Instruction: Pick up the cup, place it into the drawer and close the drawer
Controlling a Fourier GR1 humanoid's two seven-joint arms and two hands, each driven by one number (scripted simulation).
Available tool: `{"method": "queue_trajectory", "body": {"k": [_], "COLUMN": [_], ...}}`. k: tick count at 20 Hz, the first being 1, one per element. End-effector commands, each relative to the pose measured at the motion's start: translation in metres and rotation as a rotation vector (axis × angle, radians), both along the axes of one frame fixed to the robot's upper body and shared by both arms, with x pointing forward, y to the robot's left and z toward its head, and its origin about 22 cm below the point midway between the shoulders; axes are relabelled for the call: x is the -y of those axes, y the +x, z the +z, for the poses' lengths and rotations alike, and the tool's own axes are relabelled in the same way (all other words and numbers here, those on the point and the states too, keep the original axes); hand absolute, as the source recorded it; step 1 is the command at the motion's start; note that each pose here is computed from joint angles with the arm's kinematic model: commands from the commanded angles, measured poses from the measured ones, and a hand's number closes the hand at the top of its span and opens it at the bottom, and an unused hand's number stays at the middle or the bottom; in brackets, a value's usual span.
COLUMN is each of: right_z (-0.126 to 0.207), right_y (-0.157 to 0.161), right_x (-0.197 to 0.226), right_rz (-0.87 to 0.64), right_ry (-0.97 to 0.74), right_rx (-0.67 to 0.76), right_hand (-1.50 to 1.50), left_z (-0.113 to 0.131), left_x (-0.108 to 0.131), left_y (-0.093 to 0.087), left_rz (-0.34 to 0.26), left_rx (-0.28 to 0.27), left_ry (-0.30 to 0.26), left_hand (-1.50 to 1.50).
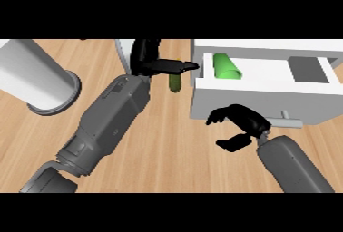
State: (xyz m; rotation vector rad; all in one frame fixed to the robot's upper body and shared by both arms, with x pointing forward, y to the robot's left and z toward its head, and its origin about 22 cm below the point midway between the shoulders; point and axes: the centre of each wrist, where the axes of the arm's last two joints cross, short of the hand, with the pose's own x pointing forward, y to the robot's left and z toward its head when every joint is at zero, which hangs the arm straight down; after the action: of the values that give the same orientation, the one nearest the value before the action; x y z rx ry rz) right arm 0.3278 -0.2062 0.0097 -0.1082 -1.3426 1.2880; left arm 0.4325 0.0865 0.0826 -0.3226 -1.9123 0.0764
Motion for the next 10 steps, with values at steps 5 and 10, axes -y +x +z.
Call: {"method": "queue_trajectory", "body": {"k": [5, 10], "right_z": [-0.011, 0.022], "right_y": [0.052, 0.083], "right_x": [0.027, 0.047], "right_rz": [-0.087, -0.212], "right_ry": [0.085, 0.139], "right_rx": [0.086, 0.181], "right_hand": [1.50, 1.50], "left_z": [-0.023, -0.010], "left_x": [-0.027, -0.050], "left_y": [-0.013, -0.009], "left_rz": [-0.020, -0.043], "left_rx": [-0.012, 0.004], "left_ry": [-0.030, -0.023], "left_hand": [-1.50, -1.50]}}
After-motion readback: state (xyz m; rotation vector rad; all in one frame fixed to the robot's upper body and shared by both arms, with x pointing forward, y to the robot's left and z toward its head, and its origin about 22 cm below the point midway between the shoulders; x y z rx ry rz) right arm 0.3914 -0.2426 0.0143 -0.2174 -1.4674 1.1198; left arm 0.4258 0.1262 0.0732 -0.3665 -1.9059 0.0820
